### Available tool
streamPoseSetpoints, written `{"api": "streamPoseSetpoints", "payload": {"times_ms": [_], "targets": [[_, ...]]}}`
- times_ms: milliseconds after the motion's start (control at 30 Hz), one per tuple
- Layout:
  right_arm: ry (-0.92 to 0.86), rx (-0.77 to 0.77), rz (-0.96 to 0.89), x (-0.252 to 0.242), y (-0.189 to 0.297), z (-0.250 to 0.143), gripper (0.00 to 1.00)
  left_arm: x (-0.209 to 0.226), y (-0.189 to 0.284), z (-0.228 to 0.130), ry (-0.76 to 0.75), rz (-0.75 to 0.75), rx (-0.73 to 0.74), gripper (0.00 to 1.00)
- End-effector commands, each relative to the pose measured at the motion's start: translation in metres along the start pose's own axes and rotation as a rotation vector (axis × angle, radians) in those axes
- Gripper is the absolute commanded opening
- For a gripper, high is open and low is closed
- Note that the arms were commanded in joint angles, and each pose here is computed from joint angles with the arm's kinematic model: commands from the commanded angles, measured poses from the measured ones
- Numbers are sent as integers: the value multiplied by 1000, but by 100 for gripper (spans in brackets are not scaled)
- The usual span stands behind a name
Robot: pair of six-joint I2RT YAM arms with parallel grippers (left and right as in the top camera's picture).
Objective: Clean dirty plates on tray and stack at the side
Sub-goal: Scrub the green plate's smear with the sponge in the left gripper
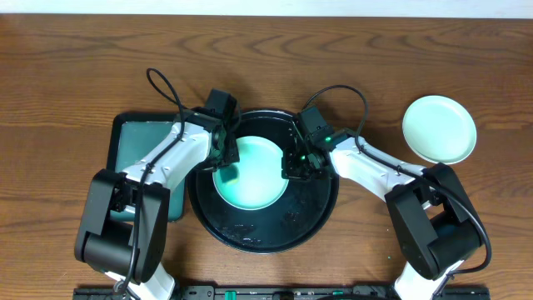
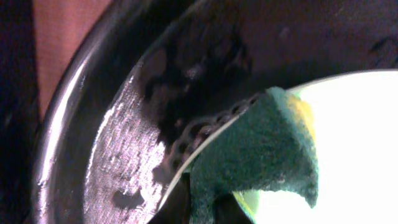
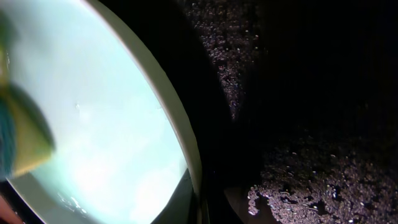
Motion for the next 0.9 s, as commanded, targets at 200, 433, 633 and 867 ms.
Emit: {"api": "streamPoseSetpoints", "payload": {"times_ms": [200,433,633,867], "targets": [[-25,54,-137,-32,-24,-16,1,-3,-10,-54,-191,-104,275,7],[-25,55,-137,-32,-24,-16,1,-67,0,-82,-382,-373,323,7],[-25,55,-137,-32,-24,-16,1,-105,2,-86,-414,-463,264,7],[-25,55,-138,-32,-24,-17,1,-117,5,-72,-348,-534,216,7]]}}
Point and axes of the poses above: each gripper's point midway between its finger pads, its own y axis back along the fingers, its own x axis along the line the jaws close on, z = x × y, the point moved 4 cm from there along y, back along the fingers, and after that the axes turned 2 degrees about -y, right-handed, at the moved point
